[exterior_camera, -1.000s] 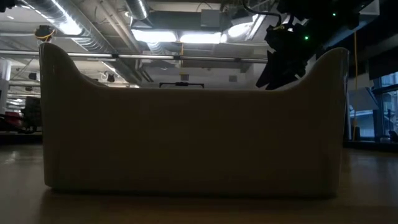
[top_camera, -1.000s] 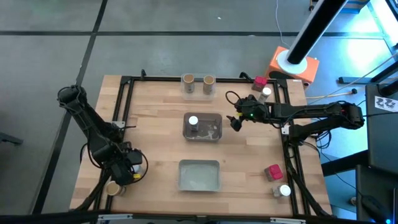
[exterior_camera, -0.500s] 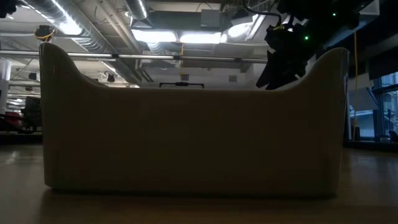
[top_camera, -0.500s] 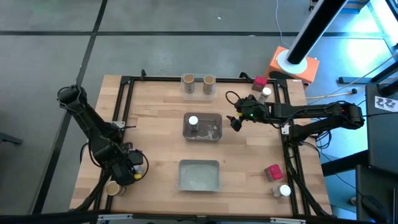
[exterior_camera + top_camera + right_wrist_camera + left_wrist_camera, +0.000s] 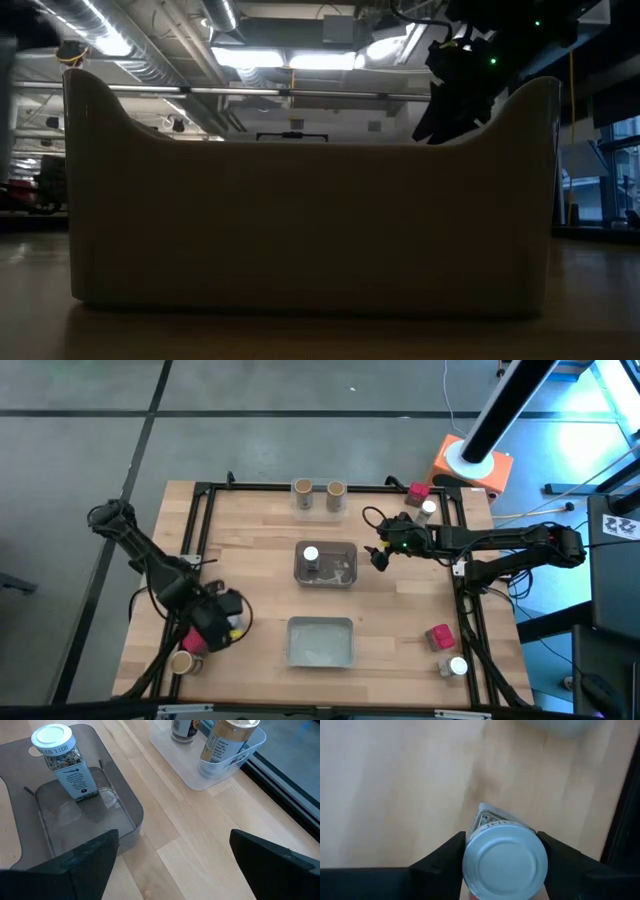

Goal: Sort spices by type
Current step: Put the bottom left white seasoning bottle into the black bin

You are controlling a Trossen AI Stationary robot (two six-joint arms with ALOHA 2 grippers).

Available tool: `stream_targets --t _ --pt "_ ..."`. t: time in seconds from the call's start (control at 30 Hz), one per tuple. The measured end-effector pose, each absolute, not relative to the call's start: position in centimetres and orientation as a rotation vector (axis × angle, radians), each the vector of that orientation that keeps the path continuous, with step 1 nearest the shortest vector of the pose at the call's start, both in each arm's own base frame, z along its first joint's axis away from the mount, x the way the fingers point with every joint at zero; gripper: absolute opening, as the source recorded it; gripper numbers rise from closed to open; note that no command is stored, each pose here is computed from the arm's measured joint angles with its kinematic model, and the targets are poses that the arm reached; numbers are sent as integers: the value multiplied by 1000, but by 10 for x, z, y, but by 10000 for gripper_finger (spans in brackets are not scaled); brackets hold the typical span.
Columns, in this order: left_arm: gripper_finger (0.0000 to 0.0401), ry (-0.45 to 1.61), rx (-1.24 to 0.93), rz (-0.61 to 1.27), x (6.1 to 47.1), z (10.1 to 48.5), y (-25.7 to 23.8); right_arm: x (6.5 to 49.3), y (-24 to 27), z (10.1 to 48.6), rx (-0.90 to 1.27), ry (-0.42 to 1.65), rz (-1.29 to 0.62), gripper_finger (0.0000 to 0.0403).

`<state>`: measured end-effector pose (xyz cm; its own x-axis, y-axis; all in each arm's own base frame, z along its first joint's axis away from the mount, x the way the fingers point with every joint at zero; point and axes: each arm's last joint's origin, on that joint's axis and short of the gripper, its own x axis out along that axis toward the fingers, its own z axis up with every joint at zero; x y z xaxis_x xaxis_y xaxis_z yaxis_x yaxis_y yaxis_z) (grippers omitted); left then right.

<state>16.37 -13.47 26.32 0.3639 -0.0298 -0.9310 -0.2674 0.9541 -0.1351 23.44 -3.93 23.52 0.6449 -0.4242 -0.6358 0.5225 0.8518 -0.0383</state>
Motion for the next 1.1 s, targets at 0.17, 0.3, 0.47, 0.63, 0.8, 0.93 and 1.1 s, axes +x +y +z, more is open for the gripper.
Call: stream_targets --t 0.17,0.3,0.47,0.63,0.8,0.93,1.1 --pt "199 1093 -246 170 186 290 -114 237 -40 232 144 699 -539 380" --pt "201 1016 -213 176 203 309 -93 240 -40 226 126 729 -535 380" --pt "203 924 -151 192 223 327 -63 243 -40 221 122 752 -536 380" --pt "202 874 -96 201 246 334 -35 243 -40 221 120 753 -535 380" --pt "196 885 7 184 277 325 -16 245 -41 222 123 733 -533 380" --pt "200 905 60 191 305 318 -4 245 -40 221 130 740 -517 380" --pt "197 930 90 202 343 312 6 245 -39 221 140 743 -492 380"
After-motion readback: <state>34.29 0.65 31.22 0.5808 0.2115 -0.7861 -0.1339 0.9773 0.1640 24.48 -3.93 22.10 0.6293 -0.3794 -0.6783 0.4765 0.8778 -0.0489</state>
